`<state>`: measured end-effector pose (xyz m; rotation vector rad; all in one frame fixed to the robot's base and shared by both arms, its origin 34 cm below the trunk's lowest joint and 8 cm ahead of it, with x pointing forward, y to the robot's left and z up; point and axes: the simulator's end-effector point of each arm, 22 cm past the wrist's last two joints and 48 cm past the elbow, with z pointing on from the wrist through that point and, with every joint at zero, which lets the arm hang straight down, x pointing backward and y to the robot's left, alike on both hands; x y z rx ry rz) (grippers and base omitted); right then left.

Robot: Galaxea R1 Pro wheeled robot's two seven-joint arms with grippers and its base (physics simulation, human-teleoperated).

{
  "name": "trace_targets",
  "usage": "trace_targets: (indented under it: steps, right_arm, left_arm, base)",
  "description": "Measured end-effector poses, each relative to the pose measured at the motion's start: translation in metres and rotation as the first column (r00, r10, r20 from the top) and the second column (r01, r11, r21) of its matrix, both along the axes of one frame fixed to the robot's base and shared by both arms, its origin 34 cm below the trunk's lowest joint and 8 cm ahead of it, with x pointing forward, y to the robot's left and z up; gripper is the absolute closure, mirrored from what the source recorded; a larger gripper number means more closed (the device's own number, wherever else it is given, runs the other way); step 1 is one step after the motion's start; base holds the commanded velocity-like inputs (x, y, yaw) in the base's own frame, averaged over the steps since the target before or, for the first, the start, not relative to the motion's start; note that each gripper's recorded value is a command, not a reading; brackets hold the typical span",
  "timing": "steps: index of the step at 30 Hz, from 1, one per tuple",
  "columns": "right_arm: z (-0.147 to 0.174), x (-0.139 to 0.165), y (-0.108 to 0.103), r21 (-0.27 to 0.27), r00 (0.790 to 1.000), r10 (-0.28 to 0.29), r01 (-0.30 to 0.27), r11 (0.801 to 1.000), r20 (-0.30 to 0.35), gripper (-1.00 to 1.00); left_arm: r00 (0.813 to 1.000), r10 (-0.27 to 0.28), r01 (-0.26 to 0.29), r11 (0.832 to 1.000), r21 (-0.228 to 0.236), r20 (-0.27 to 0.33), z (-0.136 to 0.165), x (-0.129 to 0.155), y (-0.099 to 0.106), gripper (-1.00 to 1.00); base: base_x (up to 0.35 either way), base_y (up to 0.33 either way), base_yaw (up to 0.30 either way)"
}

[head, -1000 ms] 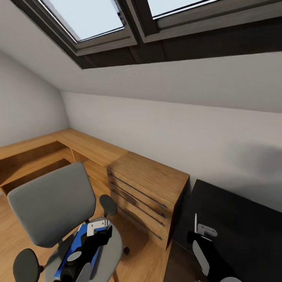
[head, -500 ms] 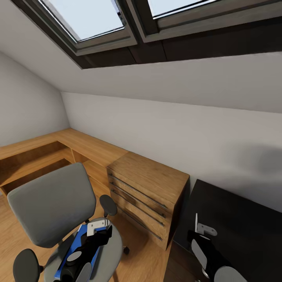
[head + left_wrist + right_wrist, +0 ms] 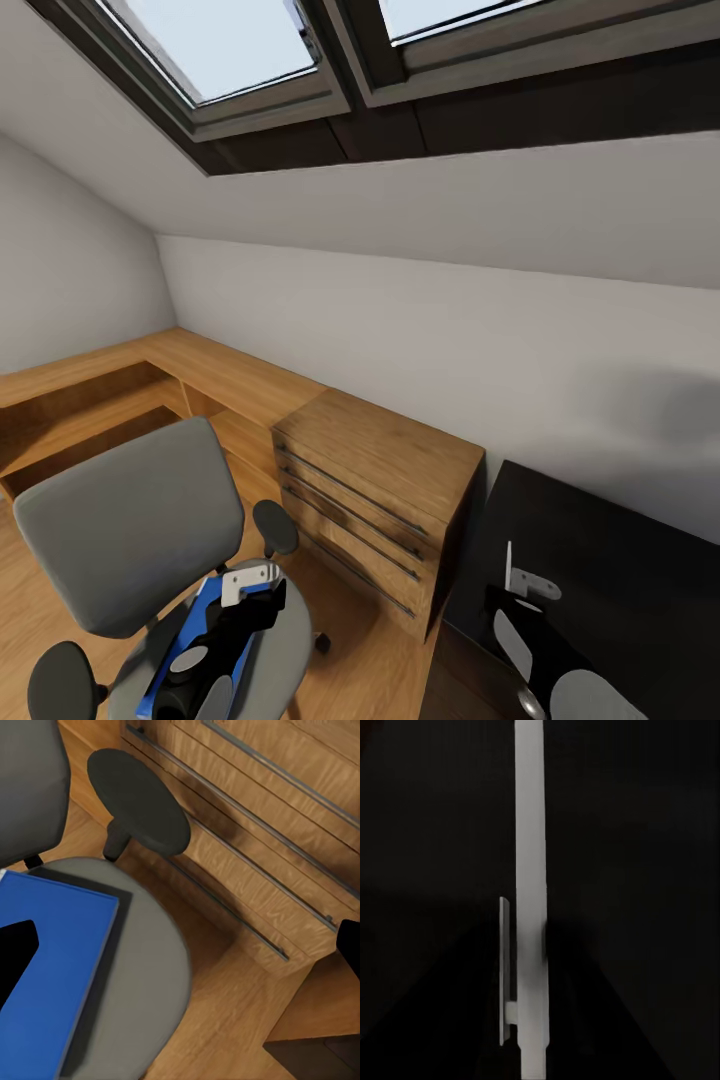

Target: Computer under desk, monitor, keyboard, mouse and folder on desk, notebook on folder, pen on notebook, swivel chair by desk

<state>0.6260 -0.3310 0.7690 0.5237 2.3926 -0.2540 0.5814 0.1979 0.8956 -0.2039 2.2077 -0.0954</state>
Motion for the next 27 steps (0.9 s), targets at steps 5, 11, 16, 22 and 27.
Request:
trace_targets:
  steps: [5,11,16,22,27]
  right_arm:
    - [-0.0031,-0.002,-0.0018,0.0,1.0,-0.002,0.002,1.0,-0.014,1.0]
    - [-0.0056,-0.0016,-0.0003,0.003,0.999,0.0,0.0,1.0,-0.032,1.0]
    - [-0.006,-0.0015,0.0,0.004,0.999,0.0,0.0,1.0,-0.036,1.0]
    - [-0.0061,-0.0014,0.0001,0.005,0.999,0.0,0.0,1.0,-0.037,-1.0]
    - [-0.0061,-0.0014,0.0,0.004,0.999,-0.001,0.001,1.0,-0.037,-1.0]
  left_arm:
    - [1.0,-0.001,0.001,1.0,0.0,-0.001,-0.0004,-0.0005,-0.0002,-1.0]
    - [1.0,-0.002,0.002,1.0,0.0,-0.003,-0.0008,-0.0007,-0.0004,-1.0]
    - [1.0,-0.002,0.002,1.0,0.001,-0.004,-0.0008,-0.0006,-0.0004,-1.0]
    - [1.0,-0.002,0.002,1.0,0.001,-0.004,-0.0007,-0.0005,-0.0005,-1.0]
    - [1.0,-0.002,0.002,1.0,0.001,-0.005,-0.0009,-0.0008,-0.0005,-1.0]
  base:
    - [0.056,0.0,0.0]
    - [0.008,0.0,0.0]
    - [0.002,0.0,0.0]
    - [0.0,0.0,0.0]
    - [0.0,0.0,0.0]
